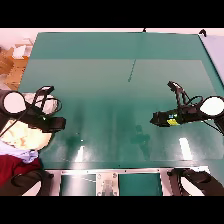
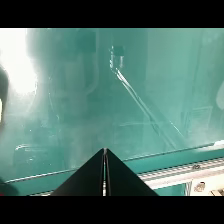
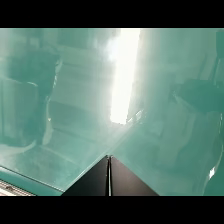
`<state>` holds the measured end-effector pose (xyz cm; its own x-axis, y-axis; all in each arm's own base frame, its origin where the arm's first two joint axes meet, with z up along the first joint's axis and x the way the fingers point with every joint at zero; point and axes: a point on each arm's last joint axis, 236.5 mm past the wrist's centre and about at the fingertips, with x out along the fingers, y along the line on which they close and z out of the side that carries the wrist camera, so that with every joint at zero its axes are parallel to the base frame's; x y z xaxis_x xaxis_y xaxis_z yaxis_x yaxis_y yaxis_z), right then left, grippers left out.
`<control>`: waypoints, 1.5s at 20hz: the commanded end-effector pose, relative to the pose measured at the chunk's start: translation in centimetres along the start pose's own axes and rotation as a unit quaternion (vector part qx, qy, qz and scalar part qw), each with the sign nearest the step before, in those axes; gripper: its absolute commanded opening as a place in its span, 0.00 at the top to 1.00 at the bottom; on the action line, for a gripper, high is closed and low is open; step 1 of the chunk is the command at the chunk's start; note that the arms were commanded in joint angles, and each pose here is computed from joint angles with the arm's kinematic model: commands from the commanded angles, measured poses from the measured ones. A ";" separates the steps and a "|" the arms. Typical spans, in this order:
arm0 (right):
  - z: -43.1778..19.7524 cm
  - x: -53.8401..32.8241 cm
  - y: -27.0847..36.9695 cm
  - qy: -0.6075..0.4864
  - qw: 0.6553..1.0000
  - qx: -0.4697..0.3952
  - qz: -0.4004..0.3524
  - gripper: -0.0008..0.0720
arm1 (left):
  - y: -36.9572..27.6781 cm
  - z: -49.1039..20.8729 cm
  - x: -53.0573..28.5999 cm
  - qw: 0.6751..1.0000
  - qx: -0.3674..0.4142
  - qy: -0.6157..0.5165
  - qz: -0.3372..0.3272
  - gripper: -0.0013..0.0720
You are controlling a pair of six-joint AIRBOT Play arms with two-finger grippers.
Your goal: Fold the shirts.
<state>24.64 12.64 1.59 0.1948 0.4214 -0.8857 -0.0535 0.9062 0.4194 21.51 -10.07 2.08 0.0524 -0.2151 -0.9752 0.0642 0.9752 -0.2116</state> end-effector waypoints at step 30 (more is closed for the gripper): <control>2.0 -0.1 0.1 -0.042 0.999 0.000 0.001 0.49 | 18.8 15.9 -0.6 0.959 -0.046 -0.203 0.194 0.00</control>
<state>25.91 12.62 1.90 0.2489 0.4204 -0.8725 -0.0537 0.9055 0.4209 37.99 4.51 3.60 0.5256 0.1520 -0.8371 -0.1075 0.9879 0.1119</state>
